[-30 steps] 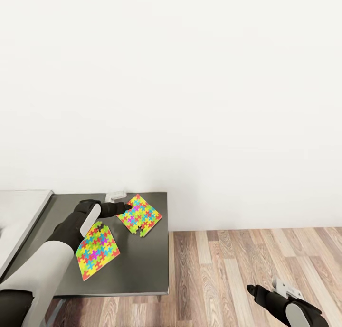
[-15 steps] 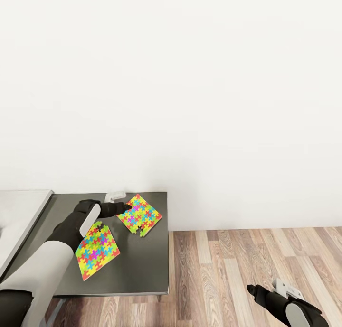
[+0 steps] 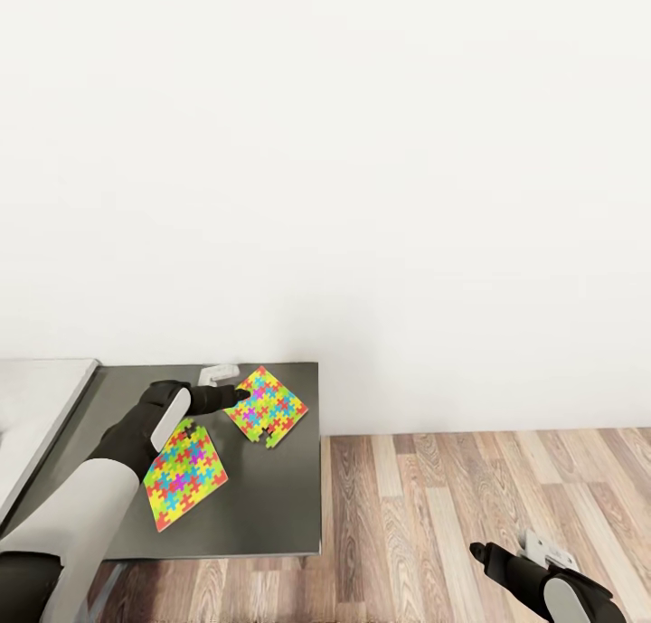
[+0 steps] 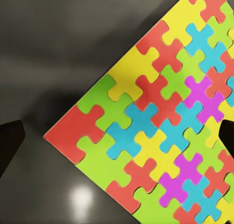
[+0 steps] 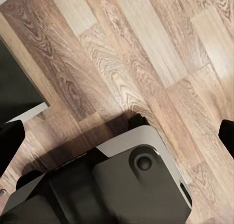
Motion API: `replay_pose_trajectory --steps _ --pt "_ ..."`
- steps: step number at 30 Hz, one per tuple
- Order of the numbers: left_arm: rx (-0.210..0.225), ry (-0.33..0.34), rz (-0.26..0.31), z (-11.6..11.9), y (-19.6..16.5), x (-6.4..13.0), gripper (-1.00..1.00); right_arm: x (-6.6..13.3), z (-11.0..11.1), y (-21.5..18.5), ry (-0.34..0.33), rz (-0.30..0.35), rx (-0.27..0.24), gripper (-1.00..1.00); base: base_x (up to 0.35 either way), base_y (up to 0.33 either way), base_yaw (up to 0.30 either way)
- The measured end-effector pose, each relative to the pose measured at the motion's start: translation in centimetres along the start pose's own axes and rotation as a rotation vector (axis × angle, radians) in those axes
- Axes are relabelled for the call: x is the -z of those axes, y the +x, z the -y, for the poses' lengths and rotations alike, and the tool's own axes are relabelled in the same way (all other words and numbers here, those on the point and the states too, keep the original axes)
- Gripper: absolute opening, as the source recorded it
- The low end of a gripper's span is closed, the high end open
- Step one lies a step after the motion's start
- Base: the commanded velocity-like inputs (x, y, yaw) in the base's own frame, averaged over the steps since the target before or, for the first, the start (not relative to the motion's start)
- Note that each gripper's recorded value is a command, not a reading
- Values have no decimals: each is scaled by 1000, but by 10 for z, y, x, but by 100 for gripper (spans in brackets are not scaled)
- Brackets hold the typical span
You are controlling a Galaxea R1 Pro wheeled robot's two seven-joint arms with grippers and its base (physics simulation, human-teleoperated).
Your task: Put all the toys in the child's room - the three board games (two on the bed and one on the table), the two jigsaw puzzles on the table, and the tennis ball on the table - inside the toy box on the table in the child's room.
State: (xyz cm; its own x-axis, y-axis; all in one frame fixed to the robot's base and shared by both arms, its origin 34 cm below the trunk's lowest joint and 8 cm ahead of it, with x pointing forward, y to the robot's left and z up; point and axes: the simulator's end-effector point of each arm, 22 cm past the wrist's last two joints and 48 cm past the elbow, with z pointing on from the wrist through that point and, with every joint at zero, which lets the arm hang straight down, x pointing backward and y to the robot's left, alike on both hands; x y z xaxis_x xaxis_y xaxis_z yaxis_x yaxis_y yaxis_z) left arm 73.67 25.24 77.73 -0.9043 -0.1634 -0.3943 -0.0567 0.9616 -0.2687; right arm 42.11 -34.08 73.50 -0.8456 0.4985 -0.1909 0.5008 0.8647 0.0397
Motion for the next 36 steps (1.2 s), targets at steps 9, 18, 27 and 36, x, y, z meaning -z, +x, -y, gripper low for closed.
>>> replay_pose_trajectory --steps 9,18,27,36 --pt "2 -1 -10 -1 5 -5 100 -2 1 3 5 -8 1 100 0 0 0" --pt "3 -1 -11 -1 5 -5 100 -3 2 2 6 -4 -1 100 0 0 0" --pt "2 -1 -12 -1 6 -5 100 -3 2 -3 7 22 -14 100 0 0 0" --pt "2 2 -12 -1 6 -5 100 -4 2 -4 7 25 -15 100 0 0 0"
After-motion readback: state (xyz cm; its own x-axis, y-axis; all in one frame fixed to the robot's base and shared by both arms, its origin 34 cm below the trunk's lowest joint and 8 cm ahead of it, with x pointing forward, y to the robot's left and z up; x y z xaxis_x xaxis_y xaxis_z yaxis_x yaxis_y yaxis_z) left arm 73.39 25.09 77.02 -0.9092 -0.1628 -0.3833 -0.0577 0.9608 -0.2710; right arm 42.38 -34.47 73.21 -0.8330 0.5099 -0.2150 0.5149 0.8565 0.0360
